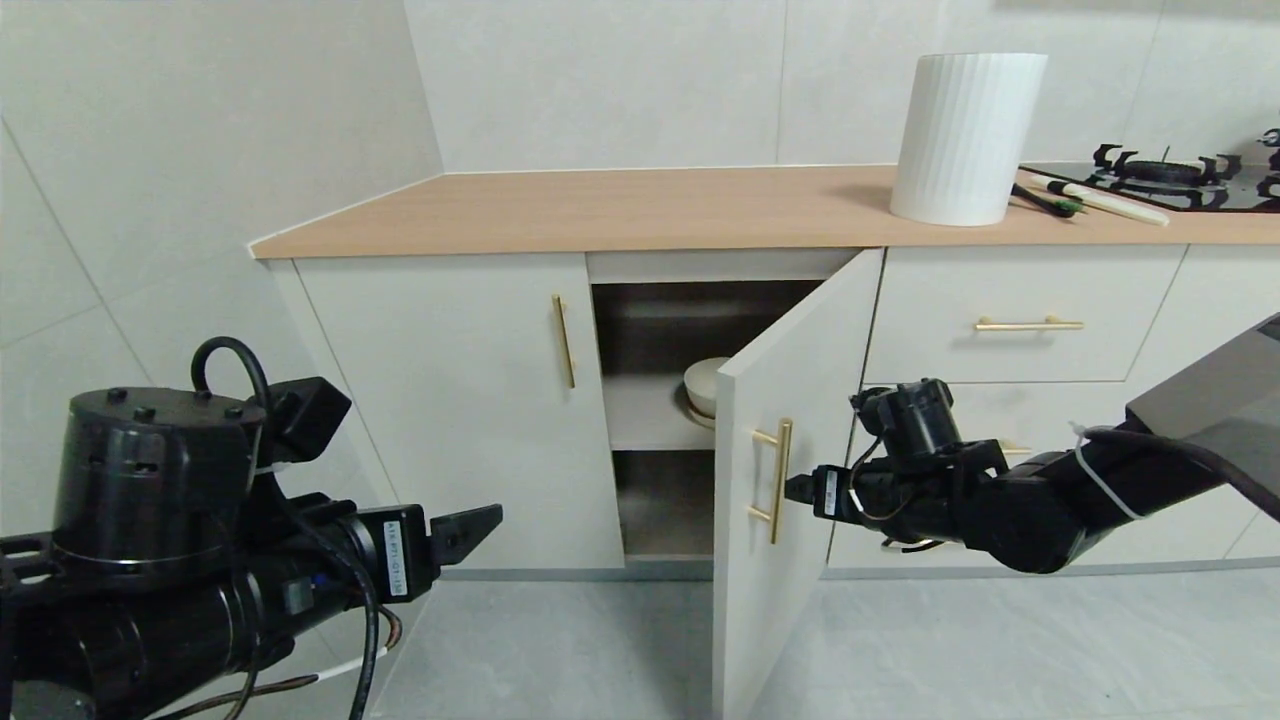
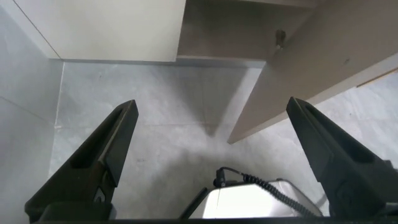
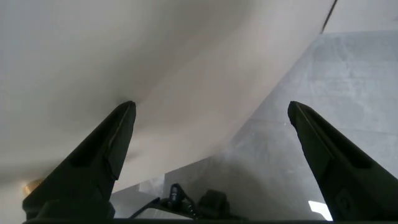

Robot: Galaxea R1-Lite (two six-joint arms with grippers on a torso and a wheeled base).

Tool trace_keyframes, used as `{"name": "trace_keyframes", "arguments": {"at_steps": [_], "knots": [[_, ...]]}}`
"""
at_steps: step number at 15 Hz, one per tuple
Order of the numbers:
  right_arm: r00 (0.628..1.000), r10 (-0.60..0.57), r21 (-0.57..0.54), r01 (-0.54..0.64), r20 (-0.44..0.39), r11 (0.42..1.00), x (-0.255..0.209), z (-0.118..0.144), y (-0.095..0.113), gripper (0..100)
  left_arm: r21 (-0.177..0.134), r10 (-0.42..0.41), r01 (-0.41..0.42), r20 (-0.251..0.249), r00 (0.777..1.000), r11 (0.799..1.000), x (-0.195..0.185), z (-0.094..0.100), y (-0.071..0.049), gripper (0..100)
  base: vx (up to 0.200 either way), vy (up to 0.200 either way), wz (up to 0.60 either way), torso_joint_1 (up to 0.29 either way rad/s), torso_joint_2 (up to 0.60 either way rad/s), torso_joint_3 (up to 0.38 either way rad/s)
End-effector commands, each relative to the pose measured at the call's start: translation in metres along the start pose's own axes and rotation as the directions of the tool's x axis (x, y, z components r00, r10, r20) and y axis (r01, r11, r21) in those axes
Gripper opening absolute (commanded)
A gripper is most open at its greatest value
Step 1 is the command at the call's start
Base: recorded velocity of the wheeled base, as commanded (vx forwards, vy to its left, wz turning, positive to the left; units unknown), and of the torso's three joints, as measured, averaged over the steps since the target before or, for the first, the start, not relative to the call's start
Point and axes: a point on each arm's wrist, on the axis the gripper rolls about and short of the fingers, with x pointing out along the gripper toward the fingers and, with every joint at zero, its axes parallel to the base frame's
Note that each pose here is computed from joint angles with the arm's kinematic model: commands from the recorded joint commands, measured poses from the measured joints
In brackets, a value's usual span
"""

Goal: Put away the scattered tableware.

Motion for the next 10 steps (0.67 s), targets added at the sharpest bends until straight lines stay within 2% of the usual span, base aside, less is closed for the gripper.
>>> {"name": "trace_keyframes", "arguments": {"at_steps": [1,4,6,9,10], "knots": [[1.0,0.014,0.016,-0.014,0.009,1.0,0.006,-0.004,0.003,100,0.0,-0.001,0.001,0.004,1.0,1.0,0.0,0.001,0.0,100,0.2,0.0,0.0,-0.007,0.0,0.002],[0.999,0.029,0.026,-0.03,0.02,0.999,0.009,-0.004,0.007,100,-0.001,-0.002,0.002,0.007,1.0,1.0,-0.001,0.001,0.0,100,0.2,0.0,0.0,0.004,0.0,0.001],[0.999,0.037,0.072,-0.039,0.032,0.997,0.011,0.0,0.011,100,-0.002,-0.003,0.003,0.009,1.0,1.0,-0.001,0.002,0.0,100,0.2,0.0,0.0,0.0,0.0,0.0],[0.998,0.03,0.096,-0.035,0.051,0.995,0.015,0.003,0.012,100,-0.004,-0.003,0.003,0.013,1.0,1.0,-0.001,0.002,0.0,100,0.0,0.0,0.0,0.0,0.0,0.0],[0.997,0.019,0.14,-0.029,0.075,0.99,0.021,0.008,0.015,100,-0.007,-0.005,0.005,0.017,1.0,1.0,-0.001,0.003,-0.001,100,0.0,0.0,0.0,0.0,0.0,0.0]]}}
